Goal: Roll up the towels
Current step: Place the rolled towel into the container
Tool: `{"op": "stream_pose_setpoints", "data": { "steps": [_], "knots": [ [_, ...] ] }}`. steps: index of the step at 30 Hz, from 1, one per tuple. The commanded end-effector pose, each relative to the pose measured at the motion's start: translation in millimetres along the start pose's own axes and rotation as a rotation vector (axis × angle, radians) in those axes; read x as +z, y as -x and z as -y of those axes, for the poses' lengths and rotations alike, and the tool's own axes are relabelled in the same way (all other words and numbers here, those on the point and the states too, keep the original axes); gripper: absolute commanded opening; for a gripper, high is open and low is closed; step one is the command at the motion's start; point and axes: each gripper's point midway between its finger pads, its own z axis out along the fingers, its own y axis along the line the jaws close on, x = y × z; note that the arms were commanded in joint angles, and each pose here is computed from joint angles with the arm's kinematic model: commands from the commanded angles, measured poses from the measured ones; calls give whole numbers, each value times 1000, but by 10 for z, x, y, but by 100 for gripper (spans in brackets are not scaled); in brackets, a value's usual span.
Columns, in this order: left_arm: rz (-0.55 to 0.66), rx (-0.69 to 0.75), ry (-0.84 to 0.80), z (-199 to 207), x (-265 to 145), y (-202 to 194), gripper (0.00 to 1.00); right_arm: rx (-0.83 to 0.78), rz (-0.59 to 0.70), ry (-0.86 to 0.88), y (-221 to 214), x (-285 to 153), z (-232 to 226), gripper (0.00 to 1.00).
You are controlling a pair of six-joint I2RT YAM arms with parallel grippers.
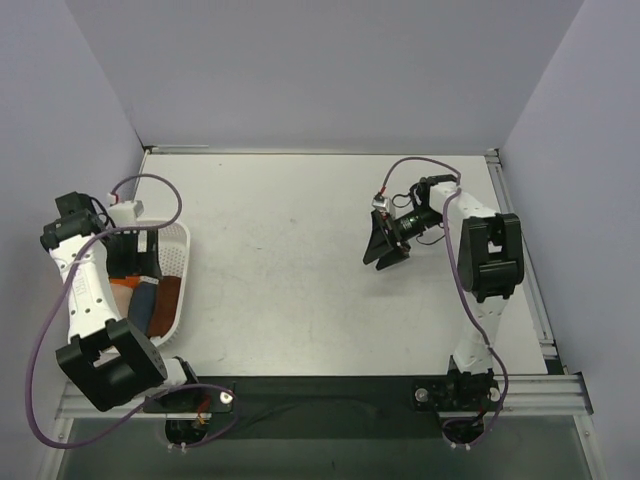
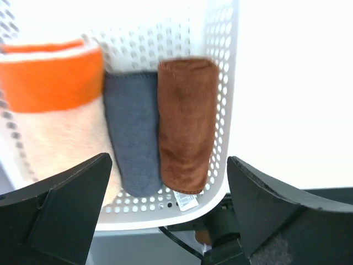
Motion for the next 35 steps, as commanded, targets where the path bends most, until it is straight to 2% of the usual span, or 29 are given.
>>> {"op": "stream_pose_setpoints", "data": {
  "steps": [1, 4, 7, 8, 9, 11, 12, 14, 16, 17, 23, 31, 35],
  "knots": [
    [208, 57, 3, 99, -421, 438, 97, -57, 39, -47, 13, -258, -243, 100],
    [334, 77, -21, 283, -664, 811, 97, -76, 67, -82, 28, -372, -268, 100],
    [348, 166, -74, 645, -660, 1059, 97, -82, 118, -119, 45, -556, -283, 100],
    [387, 188, -38, 671, -633, 1224, 97, -71, 144, -137, 45, -653, -248, 100],
    [400, 217, -50, 903, -589, 1304, 97, -79, 170, -157, 51, -738, -267, 100],
    [431, 266, -6, 1096, -448, 1487, 97, -47, 201, -197, 19, -869, -195, 100],
    [432, 325, -39, 1442, -378, 1502, 97, -24, 244, -225, -3, -1010, -146, 100],
    [413, 349, -27, 1627, -161, 1575, 97, 30, 293, -318, -90, -1152, 11, 100],
    [381, 369, -74, 1902, 15, 1531, 98, 48, 352, -423, -125, -1300, 212, 100],
    [369, 368, -99, 1996, 153, 1547, 97, 77, 346, -483, -274, -1286, 302, 100],
    [318, 404, -144, 2159, 559, 1390, 97, 91, 371, -562, -470, -1203, 470, 100],
    [335, 404, -135, 2124, 542, 1343, 97, 88, 378, -616, -505, -1159, 573, 100],
    [384, 398, -138, 2122, 427, 1385, 97, 86, 368, -660, -476, -1172, 604, 100]
  ]
}}
